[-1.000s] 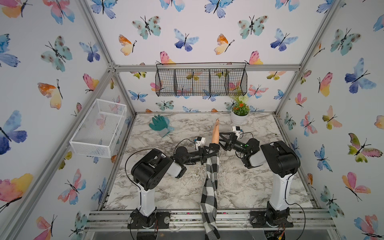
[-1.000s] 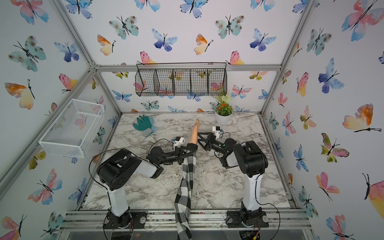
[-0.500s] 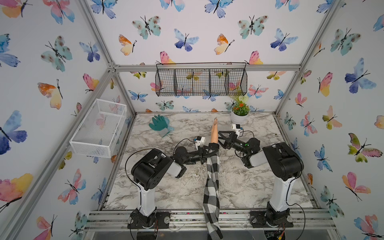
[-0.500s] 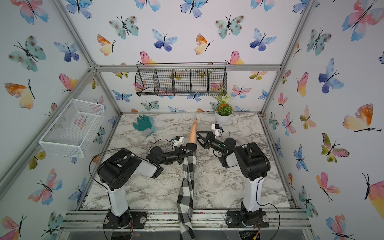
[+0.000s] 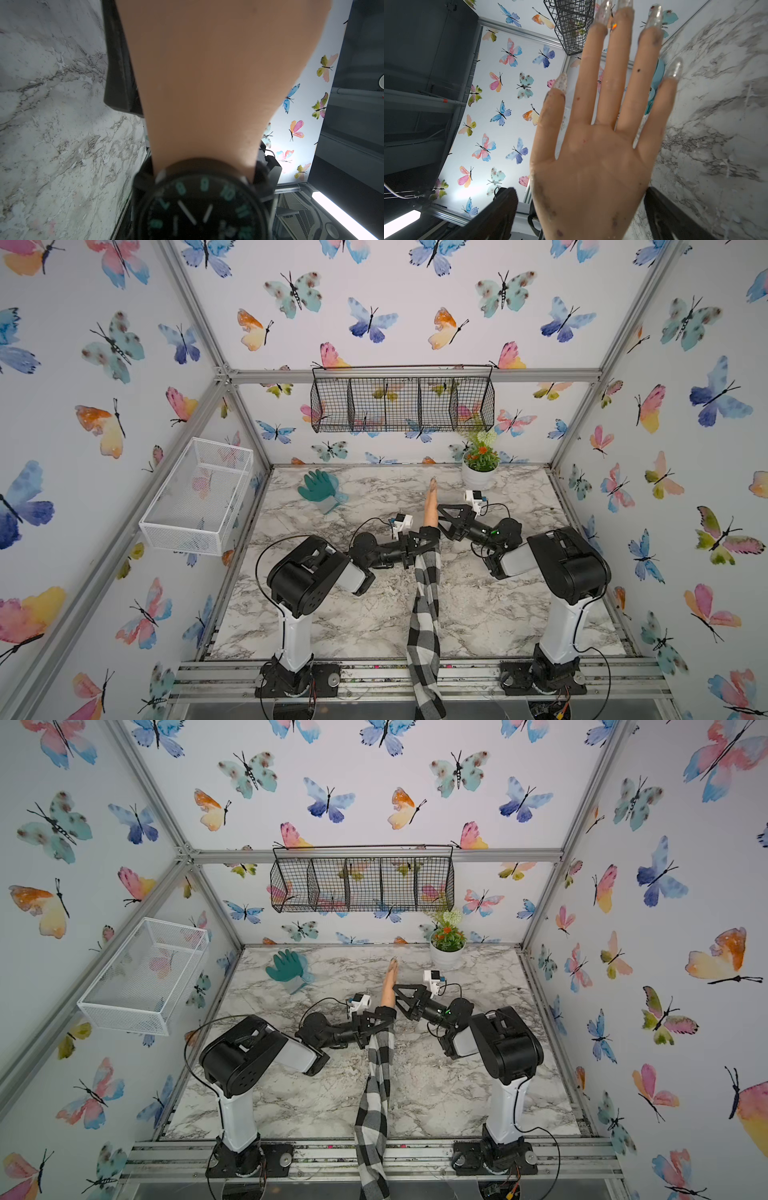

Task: Take off the watch
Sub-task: Adjust the hand at the center of the board.

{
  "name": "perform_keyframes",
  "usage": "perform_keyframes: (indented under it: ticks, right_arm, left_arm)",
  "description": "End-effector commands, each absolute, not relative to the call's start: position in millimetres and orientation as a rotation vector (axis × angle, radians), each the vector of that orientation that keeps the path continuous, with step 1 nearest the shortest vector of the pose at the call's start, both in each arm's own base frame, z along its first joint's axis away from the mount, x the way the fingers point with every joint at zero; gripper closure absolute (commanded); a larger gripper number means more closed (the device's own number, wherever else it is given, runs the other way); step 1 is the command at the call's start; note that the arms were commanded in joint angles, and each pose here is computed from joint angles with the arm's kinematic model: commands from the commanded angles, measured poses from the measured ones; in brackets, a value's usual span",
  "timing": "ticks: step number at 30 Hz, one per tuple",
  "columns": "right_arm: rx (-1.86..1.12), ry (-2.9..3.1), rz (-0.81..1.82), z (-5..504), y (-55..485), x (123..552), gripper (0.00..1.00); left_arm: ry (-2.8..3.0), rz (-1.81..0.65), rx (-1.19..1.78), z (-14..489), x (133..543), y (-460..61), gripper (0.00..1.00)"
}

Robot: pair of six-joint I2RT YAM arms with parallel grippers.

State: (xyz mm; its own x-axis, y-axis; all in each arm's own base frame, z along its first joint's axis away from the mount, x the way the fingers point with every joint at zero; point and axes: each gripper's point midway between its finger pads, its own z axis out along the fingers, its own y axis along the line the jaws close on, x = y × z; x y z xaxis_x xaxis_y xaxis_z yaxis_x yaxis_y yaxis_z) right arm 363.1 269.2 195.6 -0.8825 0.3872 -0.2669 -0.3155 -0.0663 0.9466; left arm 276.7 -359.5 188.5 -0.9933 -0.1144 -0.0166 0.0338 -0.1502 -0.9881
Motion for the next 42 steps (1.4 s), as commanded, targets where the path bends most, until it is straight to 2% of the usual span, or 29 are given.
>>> perform_keyframes:
  ticks: [1, 11, 25, 29, 33, 37, 42]
  right_arm:
    - [-0.102, 1.588, 2.007, 227.4, 273.0, 353.6, 0.02]
    - [-0.116, 1.688, 1.963, 213.8, 292.7, 361.2, 0.02]
    - [-0.107, 1.838, 1.785, 186.1, 289.4, 361.7, 0.02]
    - [-0.110, 1.820, 1.802, 192.8, 291.4, 366.0, 0.07]
    - [-0.113, 1.806, 1.831, 196.9, 292.6, 365.2, 0.17]
    - [-0.098, 1.807, 1.837, 197.2, 291.4, 363.0, 0.26]
    - [-0.070, 1.850, 1.794, 193.5, 287.6, 360.8, 0.28]
  left_arm:
    - [1.775, -2.370, 0.087, 228.8, 266.8, -357.6, 1.00]
    - [1.783, -2.379, 0.098, 226.6, 265.7, -362.8, 1.00]
    - [1.782, -2.374, 0.111, 227.6, 261.5, -361.7, 1.00]
    - [1.801, -2.379, 0.108, 222.6, 258.5, -363.8, 1.00]
    - [1.804, -2.377, 0.105, 221.3, 258.5, -363.8, 1.00]
    - [1.816, -2.373, 0.089, 217.8, 258.9, -363.4, 0.81]
    - [1.835, -2.343, 0.046, 209.0, 257.3, -358.5, 0.40]
